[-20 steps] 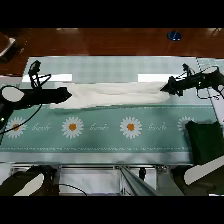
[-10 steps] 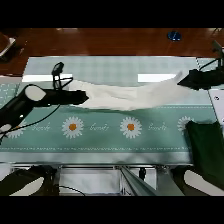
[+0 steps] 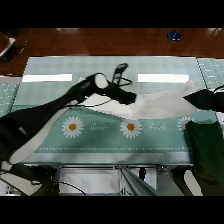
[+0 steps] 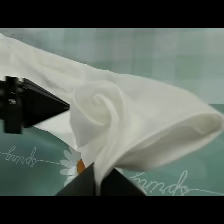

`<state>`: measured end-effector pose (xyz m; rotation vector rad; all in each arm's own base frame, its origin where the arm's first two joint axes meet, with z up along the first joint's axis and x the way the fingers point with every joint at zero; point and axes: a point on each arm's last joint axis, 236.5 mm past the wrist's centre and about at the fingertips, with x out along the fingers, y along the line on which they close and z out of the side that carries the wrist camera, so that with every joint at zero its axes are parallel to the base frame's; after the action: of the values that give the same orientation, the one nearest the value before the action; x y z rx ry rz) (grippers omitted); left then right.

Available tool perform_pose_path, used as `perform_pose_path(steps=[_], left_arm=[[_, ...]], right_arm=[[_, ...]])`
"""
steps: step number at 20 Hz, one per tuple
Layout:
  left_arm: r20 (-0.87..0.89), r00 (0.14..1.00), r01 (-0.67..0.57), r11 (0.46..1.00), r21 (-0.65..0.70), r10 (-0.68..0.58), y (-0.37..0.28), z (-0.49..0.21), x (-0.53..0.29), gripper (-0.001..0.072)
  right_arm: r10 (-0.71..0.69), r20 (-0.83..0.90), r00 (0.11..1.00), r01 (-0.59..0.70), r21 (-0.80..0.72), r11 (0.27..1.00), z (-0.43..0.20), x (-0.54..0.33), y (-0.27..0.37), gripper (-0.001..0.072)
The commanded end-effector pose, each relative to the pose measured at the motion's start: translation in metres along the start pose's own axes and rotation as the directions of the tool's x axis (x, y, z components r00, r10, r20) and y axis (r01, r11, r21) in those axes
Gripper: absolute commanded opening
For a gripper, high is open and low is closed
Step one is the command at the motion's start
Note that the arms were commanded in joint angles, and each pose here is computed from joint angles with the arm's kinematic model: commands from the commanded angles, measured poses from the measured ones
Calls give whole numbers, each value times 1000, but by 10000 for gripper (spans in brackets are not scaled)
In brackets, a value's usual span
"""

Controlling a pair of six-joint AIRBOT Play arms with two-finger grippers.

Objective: Fold the shirts.

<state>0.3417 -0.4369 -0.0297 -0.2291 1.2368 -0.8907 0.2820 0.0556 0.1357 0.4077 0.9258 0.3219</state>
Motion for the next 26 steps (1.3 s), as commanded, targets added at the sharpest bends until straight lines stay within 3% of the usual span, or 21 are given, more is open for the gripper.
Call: perform_pose_path(steps=[1,7,12,19,22,26], left_arm=[[-141,989,58,998,24,-54,-48,-31,69,19],[-231,962,160,987,34,-148,-99,-56,100,19],[-102,986,129,991,-45,-133,-31,34,27,19],[94,989,-109,993,-34,112,93,86,-200,19],[233,936,-250,964,-89,264,115,60,-292,19],[406,844,-297,936,-190,350,110,-7,-342,20]], right_arm=[[53,27,998,-53,4,999,-1,-6,17,22],[61,43,997,-61,9,998,3,-6,19,22],[105,78,991,-108,37,993,11,-7,29,22],[369,19,929,-369,-26,929,27,47,114,22],[417,-57,907,-420,-56,906,35,97,157,22],[452,-195,870,-473,-78,877,30,177,211,23]])
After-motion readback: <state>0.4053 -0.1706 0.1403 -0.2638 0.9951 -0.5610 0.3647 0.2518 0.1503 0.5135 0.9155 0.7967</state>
